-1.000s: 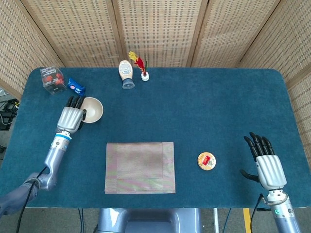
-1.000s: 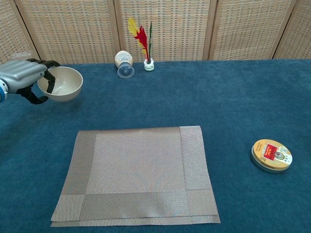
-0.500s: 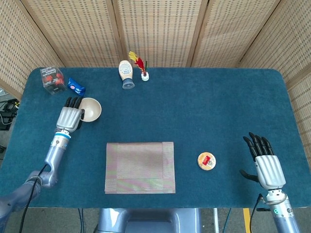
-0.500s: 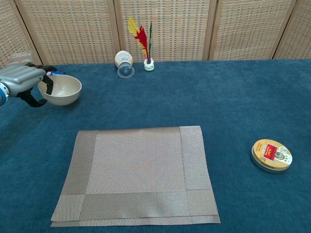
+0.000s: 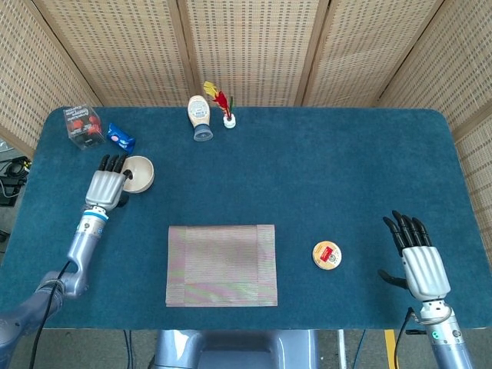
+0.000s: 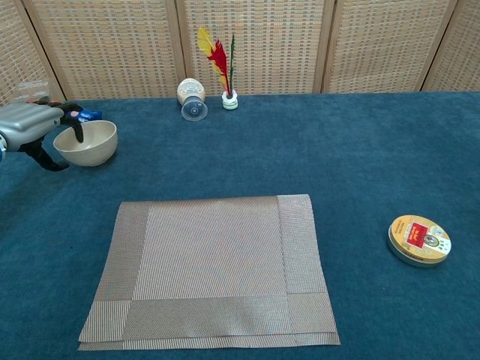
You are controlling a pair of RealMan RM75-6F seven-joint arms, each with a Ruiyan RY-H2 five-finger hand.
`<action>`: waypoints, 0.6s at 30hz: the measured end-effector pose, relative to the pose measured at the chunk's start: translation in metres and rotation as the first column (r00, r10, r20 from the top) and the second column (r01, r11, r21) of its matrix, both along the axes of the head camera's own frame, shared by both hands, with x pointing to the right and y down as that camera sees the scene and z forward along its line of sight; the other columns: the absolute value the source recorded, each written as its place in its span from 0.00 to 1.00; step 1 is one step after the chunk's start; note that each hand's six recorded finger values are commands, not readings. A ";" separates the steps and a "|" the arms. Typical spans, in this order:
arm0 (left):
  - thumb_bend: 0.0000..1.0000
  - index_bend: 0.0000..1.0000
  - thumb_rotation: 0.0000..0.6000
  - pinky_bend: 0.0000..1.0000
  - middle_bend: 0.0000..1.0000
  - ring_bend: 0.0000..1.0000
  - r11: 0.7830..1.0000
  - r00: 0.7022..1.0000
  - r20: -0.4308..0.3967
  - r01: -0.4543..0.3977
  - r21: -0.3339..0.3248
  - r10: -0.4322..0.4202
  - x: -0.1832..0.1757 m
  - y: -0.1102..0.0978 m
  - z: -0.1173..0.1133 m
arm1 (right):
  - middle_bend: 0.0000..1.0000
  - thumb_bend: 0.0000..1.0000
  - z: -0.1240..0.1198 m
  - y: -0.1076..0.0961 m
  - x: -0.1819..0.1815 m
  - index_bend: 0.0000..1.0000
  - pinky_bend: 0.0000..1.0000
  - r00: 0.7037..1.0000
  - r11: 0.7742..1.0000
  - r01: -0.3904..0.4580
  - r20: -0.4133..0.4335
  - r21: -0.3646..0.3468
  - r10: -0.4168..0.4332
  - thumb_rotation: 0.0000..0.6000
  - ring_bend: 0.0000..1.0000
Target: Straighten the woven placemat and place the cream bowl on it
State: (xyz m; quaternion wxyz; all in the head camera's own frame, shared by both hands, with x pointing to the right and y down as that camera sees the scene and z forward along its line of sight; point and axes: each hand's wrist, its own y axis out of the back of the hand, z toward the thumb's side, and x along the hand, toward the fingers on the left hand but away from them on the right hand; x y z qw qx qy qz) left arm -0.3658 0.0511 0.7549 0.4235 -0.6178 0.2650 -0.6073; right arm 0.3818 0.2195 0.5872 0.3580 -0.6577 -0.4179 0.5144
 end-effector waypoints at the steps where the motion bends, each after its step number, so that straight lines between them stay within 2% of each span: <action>1: 0.20 0.12 1.00 0.00 0.00 0.00 1.000 1.000 -0.015 -0.002 0.006 0.002 0.001 0.000 -0.003 | 0.00 0.23 0.000 0.000 0.000 0.03 0.00 1.000 1.000 0.001 0.000 -0.001 -0.001 1.00 0.00; 6: 0.20 0.11 1.00 0.00 0.00 0.00 0.999 0.997 -0.064 -0.027 0.046 0.030 0.004 0.000 -0.018 | 0.00 0.23 0.001 0.001 -0.001 0.03 0.00 1.000 1.000 0.003 0.003 -0.005 -0.003 1.00 0.00; 11: 0.20 0.11 1.00 0.00 0.00 0.00 0.993 0.989 -0.123 -0.066 0.098 0.078 0.011 0.006 -0.044 | 0.00 0.23 0.000 0.001 -0.003 0.03 0.00 1.000 1.000 0.006 0.007 -0.006 -0.006 1.00 0.00; 15: 0.14 0.11 1.00 0.00 0.00 0.00 0.987 0.976 -0.182 -0.097 0.125 0.118 0.020 0.021 -0.068 | 0.00 0.23 -0.002 0.002 -0.005 0.03 0.00 1.000 1.000 0.014 0.013 -0.002 -0.013 1.00 0.00; 18: 0.10 0.11 1.00 0.00 0.00 0.00 0.983 0.963 -0.219 -0.128 0.135 0.155 0.029 0.040 -0.088 | 0.00 0.23 -0.004 0.002 -0.006 0.03 0.00 1.000 1.000 0.015 0.019 0.002 -0.015 1.00 0.00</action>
